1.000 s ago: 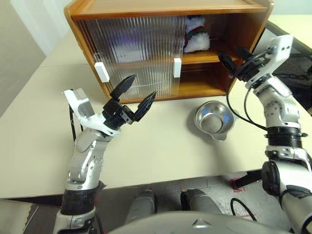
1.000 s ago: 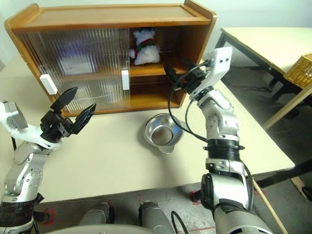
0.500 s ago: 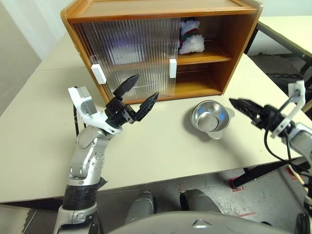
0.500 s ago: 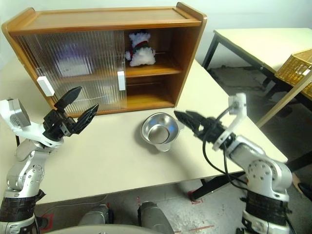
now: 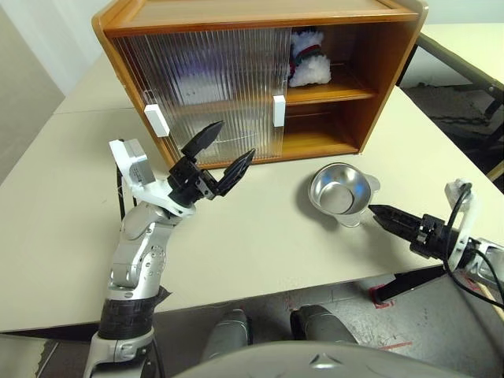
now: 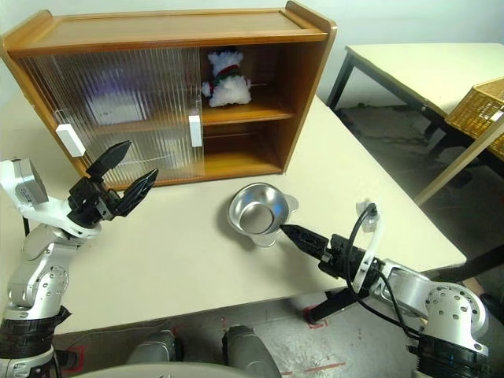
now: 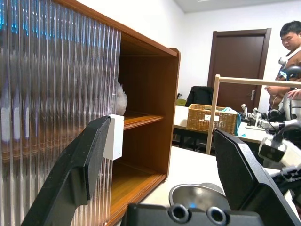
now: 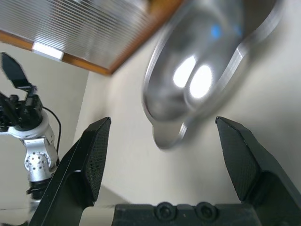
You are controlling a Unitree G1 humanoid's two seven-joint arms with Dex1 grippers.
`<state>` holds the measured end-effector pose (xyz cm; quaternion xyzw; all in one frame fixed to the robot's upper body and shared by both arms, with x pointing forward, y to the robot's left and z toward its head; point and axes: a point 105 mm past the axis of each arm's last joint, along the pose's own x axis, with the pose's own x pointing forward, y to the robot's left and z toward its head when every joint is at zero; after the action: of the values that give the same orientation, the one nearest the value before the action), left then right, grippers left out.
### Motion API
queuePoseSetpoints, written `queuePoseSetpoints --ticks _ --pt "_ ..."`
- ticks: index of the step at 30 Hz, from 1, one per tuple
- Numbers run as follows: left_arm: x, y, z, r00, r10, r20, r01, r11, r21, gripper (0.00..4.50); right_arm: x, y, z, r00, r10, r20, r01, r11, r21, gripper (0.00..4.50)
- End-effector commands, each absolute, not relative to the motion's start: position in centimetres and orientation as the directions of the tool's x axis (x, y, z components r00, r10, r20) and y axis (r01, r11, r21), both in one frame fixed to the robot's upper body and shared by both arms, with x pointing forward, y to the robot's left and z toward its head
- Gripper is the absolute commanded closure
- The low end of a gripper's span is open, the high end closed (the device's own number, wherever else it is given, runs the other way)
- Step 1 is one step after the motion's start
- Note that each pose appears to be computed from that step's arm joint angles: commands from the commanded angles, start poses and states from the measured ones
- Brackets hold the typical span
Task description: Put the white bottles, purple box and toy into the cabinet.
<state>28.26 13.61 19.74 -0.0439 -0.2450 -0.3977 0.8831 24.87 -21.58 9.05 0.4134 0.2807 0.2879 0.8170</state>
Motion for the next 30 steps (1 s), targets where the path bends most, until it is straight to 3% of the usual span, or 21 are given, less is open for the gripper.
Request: queuePoseSetpoints --ticks 1,12,23,26,30 --pt "28.0 13.9 19.8 0.568 -0.679 0.465 0.720 0.684 0.119 0.00 24.4 -20.8 8.2 0.643 0.726 -0.246 -0.201 0.469 0.860 0.03" --pt "28.0 14.0 20.0 0.573 -0.677 0.461 0.714 0.689 0.124 0.00 24.8 -17.6 7.1 0.582 0.779 -0.233 -0.195 0.412 0.890 0.03" --pt "27.9 14.1 20.2 0.577 -0.674 0.461 0.707 0.695 0.130 0.00 26.3 -17.2 7.0 0.601 0.766 -0.227 -0.199 0.418 0.886 0.03" --pt "27.9 14.1 20.3 0.577 -0.673 0.463 0.705 0.696 0.133 0.00 26.5 -17.3 7.1 0.611 0.760 -0.221 -0.205 0.422 0.883 0.66" --pt "28.0 14.2 20.4 0.577 -0.673 0.463 0.705 0.697 0.135 0.00 26.9 -17.6 7.2 0.626 0.748 -0.219 -0.212 0.434 0.876 2.15"
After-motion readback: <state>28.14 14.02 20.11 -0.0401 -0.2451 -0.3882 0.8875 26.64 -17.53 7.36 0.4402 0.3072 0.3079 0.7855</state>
